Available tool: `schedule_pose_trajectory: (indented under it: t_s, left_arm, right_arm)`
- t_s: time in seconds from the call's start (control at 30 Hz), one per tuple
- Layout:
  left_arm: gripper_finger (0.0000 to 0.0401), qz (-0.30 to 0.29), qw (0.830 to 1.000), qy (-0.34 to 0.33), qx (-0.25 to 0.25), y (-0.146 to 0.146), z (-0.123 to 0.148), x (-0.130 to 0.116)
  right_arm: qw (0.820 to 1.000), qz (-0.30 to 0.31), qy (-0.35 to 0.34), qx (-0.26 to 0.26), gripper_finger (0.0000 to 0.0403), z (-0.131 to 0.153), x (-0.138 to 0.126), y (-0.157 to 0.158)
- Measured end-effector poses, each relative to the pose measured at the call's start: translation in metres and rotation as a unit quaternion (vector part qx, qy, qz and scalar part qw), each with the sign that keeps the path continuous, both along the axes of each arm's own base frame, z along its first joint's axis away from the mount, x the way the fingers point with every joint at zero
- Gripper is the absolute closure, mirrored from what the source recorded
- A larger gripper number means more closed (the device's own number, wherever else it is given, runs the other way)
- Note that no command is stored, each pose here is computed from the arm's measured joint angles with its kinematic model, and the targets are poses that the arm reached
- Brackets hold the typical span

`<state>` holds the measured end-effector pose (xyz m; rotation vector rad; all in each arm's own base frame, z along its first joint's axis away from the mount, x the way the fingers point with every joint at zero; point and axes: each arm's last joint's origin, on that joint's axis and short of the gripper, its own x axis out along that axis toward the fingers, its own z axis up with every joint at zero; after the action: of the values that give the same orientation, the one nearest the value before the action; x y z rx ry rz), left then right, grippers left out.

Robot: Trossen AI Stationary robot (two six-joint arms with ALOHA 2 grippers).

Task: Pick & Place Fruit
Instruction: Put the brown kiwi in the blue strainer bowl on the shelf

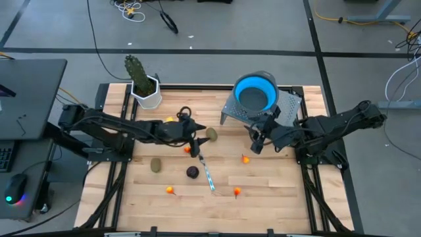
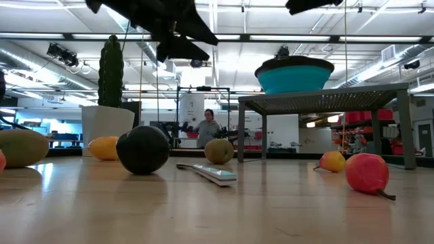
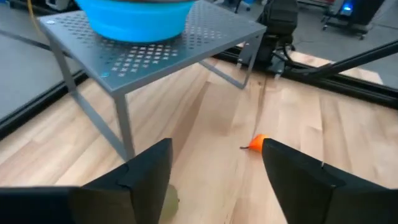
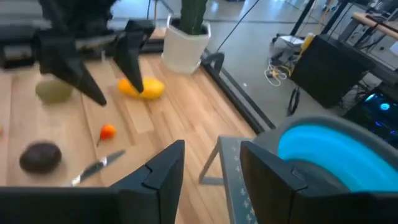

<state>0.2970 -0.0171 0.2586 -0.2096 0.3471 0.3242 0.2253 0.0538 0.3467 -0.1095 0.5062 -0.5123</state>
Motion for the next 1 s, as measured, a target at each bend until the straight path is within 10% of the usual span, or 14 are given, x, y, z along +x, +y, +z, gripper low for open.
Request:
schedule_pose_trajectory:
  t_s: [1.0]
  left_arm:
    - [0.0081,0.036,0.999,0.037,-0.007,-0.004,-0.033,0.035]
  right_arm:
    - [0.999,0.026,-0.021,0.006,0.0236,-0.019,-0.02,0.033]
